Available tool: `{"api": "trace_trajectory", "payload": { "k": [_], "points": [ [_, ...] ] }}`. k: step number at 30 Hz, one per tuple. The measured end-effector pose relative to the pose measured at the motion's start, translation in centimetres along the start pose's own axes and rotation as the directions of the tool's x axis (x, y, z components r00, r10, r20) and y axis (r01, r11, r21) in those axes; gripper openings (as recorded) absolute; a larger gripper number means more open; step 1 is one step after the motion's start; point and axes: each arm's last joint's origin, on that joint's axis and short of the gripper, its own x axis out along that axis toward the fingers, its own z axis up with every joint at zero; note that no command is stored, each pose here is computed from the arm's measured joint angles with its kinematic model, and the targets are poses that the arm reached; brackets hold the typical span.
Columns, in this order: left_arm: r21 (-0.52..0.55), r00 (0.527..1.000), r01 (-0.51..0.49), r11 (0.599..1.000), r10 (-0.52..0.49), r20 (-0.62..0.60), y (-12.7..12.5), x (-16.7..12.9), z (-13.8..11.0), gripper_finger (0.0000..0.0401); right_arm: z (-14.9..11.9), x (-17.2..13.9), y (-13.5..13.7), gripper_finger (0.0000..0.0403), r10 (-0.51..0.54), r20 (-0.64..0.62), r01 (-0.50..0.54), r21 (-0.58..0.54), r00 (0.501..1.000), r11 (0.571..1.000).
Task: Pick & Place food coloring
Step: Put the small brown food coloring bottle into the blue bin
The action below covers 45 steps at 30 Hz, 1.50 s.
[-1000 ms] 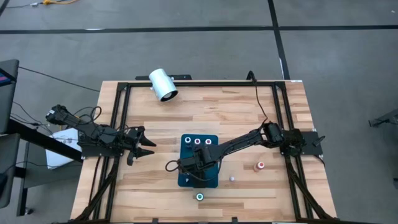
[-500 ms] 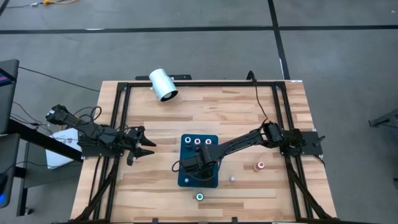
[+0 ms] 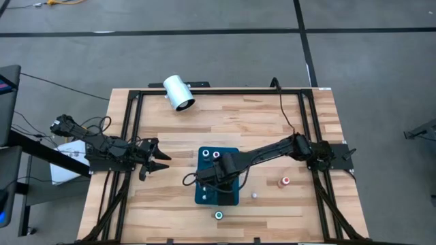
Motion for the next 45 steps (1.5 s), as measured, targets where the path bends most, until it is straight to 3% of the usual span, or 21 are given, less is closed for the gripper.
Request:
{"api": "trace_trajectory", "payload": {
  "k": [8, 12, 19, 25, 34, 45],
  "points": [
    [-0.001, 1.0, 0.003, 1.0, -0.003, -0.001, 0.0, 0.0, 0.0, 0.0174, -2.2, -4.5, 1.3, 0.015, -0.038, -0.049, 0.037, -0.029, 0.998, 0.999],
    [0.0, 1.0, 0.004, 1.0, -0.004, -0.002, 0.0, 0.0, 0.0, 0.0174, -3.3, -6.9, 1.8, 0.0144, -0.085, 0.006, 0.085, -0.024, 0.996, 0.996],
    [-0.001, 1.0, 0.004, 1.0, -0.004, -0.002, 0.0, 0.0, 0.0, 0.0174, -4.5, -9.5, 2.3, 0.0129, -0.079, 0.072, 0.082, -0.036, 0.994, 0.996],
    [-0.004, 1.0, 0.004, 1.0, -0.004, -0.002, 0.0, 0.0, 0.0, 0.0174, -4.8, -9.0, 3.1, 0.0121, -0.138, 0.073, 0.143, -0.069, 0.988, 0.987],
    [-0.026, 1.0, 0.004, 1.0, -0.004, -0.003, 0.0, 0.0, 0.0, 0.0174, -5.6, -3.6, 3.6, 0.0121, -0.219, -0.06, 0.212, -0.106, 0.974, 0.972],
    [-0.041, 1.0, 0.0, 0.999, -0.001, -0.009, 0.0, 0.0, -0.1, 0.0174, -9.6, -5.0, 3.4, 0.0121, -0.147, 0.125, 0.151, -0.022, 0.981, 0.988]
  ]
}}
